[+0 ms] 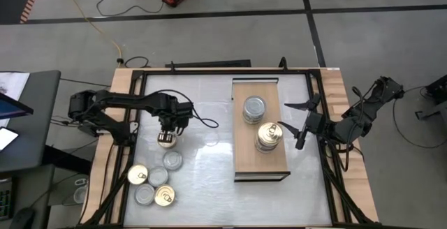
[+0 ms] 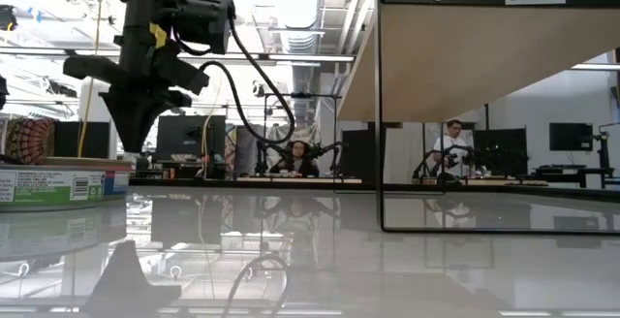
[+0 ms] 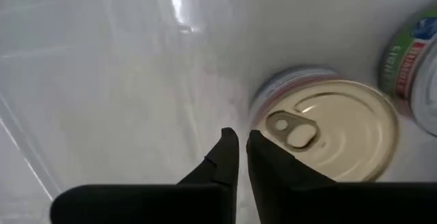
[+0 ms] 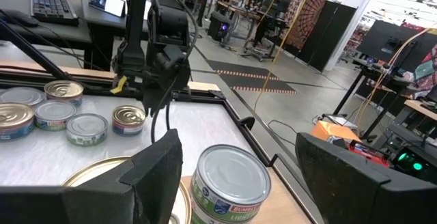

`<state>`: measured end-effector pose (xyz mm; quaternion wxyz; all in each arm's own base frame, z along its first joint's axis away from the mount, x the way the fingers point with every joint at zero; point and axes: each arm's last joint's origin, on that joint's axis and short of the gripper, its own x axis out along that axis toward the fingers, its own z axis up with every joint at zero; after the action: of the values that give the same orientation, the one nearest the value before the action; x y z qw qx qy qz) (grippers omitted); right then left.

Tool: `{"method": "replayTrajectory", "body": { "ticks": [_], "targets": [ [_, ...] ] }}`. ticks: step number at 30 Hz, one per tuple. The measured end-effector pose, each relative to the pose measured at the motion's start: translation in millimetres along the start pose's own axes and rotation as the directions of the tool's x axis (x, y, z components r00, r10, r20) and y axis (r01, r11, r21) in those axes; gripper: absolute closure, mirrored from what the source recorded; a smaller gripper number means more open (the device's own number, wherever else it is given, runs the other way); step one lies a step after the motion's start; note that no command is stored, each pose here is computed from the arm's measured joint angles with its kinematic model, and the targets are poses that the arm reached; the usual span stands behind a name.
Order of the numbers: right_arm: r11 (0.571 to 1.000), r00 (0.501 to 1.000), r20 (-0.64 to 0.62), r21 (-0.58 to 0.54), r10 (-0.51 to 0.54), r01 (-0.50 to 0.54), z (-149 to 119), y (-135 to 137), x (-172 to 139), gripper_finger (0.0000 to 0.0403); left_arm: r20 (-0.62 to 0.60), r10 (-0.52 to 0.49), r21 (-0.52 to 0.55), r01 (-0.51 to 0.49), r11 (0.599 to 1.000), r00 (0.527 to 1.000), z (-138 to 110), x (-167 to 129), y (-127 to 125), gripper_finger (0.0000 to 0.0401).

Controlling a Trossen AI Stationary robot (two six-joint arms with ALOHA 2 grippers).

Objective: Stack canned seafood by type on shelf
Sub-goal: Stack the blue tuna can on top of the blue tuna can

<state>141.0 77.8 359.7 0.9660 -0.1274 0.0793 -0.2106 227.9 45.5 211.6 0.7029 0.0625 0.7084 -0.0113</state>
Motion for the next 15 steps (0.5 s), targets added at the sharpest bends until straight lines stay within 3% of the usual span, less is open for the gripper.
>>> {"method": "replayTrajectory", "body": {
  "ticks": [15],
  "targets": [
    [1.000,1.000,-0.002,-0.004,0.000,0.000,0,0,0,0.0092,-0.010,-0.039,0.124,0.040,0.991,0.999,-7,20,-7,0.0375]
  ]
}}
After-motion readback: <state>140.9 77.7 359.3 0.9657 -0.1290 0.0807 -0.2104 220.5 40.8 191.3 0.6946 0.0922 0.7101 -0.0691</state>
